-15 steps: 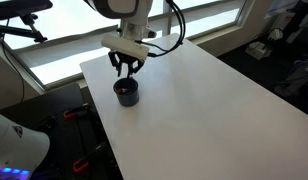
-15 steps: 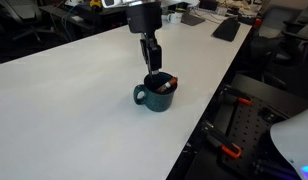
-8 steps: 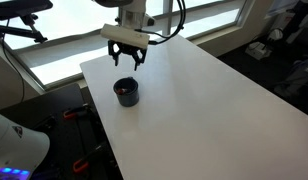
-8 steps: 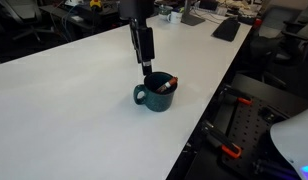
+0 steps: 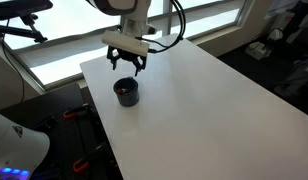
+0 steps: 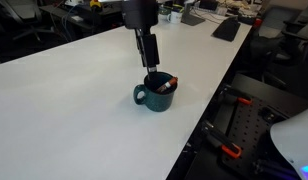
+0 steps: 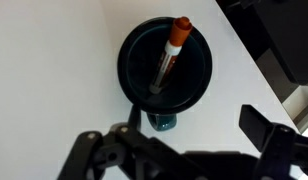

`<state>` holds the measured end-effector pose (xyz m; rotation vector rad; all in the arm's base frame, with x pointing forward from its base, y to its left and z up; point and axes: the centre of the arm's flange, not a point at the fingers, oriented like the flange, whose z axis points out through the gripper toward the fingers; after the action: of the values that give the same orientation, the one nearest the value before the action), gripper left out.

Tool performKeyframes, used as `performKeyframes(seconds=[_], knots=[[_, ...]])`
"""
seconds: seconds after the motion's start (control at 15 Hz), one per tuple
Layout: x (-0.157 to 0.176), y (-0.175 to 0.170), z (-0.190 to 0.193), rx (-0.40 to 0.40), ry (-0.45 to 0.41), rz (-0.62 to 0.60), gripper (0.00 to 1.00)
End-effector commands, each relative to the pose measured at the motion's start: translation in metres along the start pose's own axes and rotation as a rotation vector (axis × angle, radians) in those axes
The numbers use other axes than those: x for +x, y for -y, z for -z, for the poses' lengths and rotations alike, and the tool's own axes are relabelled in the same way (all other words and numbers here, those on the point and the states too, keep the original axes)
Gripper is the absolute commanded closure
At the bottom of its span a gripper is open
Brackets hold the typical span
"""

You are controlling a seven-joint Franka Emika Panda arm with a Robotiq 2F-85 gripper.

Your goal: Remove the marker from the cup

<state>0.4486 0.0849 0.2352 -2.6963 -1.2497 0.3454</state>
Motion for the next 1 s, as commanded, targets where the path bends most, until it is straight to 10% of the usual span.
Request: performKeyframes(seconds=[0.0,0.93], knots=[[0.0,-0.001,-0.003,0.004,0.004,-0.001,0.0],[0.006,0.006,0.021,-0.004,-0.004,-0.015,0.0]])
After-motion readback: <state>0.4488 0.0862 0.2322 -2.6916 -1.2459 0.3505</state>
